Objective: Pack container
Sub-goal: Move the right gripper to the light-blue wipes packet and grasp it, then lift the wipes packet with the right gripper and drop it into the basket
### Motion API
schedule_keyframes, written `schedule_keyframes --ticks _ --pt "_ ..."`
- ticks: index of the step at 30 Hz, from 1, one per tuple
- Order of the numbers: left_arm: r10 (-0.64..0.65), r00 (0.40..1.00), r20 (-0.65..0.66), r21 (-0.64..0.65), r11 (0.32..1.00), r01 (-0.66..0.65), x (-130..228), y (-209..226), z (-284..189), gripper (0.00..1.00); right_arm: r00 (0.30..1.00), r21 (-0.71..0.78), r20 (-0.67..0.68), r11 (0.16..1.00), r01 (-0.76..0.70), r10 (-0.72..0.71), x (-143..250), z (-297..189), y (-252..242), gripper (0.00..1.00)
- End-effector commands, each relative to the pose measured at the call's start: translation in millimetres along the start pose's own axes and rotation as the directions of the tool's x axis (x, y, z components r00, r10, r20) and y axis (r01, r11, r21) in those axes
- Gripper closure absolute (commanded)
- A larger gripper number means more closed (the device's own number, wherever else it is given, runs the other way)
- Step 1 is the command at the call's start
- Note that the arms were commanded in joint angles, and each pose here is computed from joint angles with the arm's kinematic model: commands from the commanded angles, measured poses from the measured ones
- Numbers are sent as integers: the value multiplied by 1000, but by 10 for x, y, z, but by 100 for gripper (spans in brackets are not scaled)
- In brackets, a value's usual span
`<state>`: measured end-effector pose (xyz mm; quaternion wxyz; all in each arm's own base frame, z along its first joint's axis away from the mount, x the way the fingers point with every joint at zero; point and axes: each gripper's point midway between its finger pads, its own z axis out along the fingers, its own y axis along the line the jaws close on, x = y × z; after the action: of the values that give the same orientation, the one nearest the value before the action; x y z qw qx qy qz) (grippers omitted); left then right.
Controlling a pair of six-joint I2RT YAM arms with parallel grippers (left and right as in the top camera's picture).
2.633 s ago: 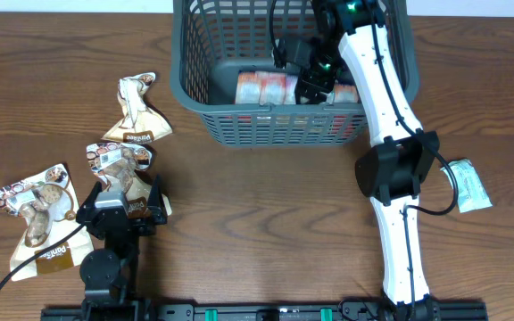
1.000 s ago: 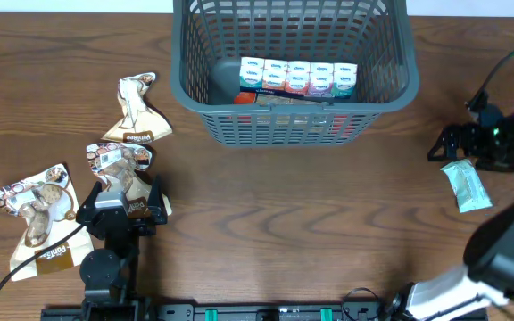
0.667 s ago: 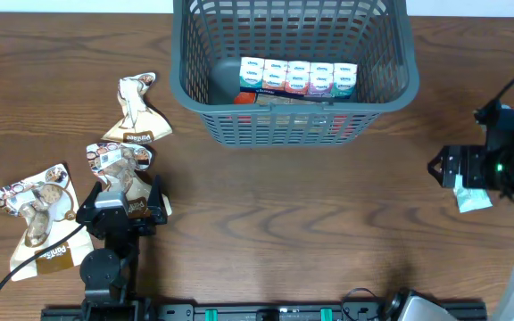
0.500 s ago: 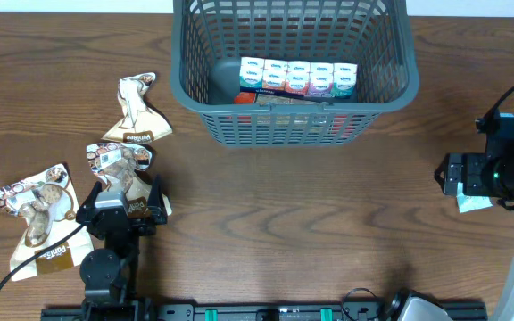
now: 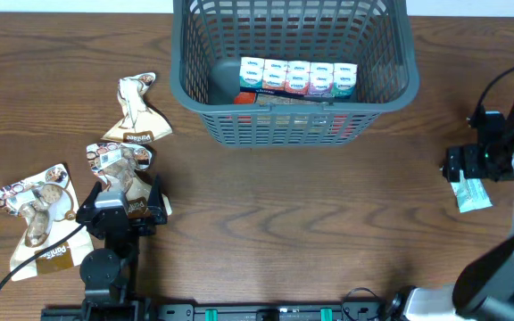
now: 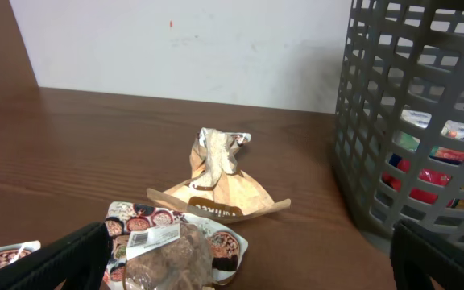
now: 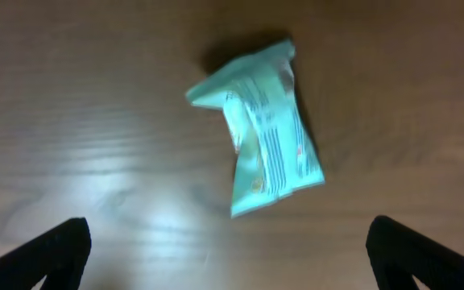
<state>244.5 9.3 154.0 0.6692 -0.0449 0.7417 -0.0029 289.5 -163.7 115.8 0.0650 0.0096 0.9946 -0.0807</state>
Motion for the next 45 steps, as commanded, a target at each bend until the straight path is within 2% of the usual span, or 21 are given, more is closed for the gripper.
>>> schedule_keyframes --ticks 1,4,10,18,29,33,35,37,38,39,42,45 --pt "-11 999 -48 -30 1000 10 168 59 9 1 997 -6 -34 997 72 -72 -8 208 -43 1" --pt "-11 999 -48 -30 1000 10 168 59 9 1 993 -11 -44 994 108 -109 -54 392 -94 1" --pt "-11 999 -48 -30 1000 10 168 59 9 1 995 -24 -67 997 76 -77 -52 673 -198 1" --pt "-11 999 -48 -30 1000 10 168 59 9 1 1000 -42 -3 999 20 -21 -80 777 -416 1" --pt "-11 999 -48 -30 1000 10 168 59 9 1 999 -133 -33 991 -9 5 11 1091 -307 3" --pt "-11 999 -48 -30 1000 10 168 59 9 1 999 -174 -44 985 -12 5 23 1188 -228 8" --pt "-11 999 -48 -30 1000 10 168 59 9 1 999 -180 -52 983 -20 11 35 1217 -215 13" --pt "-11 999 -48 -30 1000 10 168 59 9 1 998 -182 -56 983 -24 14 40 1231 -212 23" --pt "-11 999 -48 -30 1000 10 168 59 9 1 998 -181 -55 983 -24 14 38 1231 -213 35" --pt "-11 999 -48 -30 1000 10 168 59 9 1 998 -180 -53 983 -25 16 33 1232 -216 52" --pt "-11 999 -48 -30 1000 10 168 59 9 1 998 -174 -49 984 -46 38 14 1235 -229 78" --pt "-11 999 -48 -30 1000 10 168 59 9 1 998 -173 -46 984 -45 37 4 1235 -229 97"
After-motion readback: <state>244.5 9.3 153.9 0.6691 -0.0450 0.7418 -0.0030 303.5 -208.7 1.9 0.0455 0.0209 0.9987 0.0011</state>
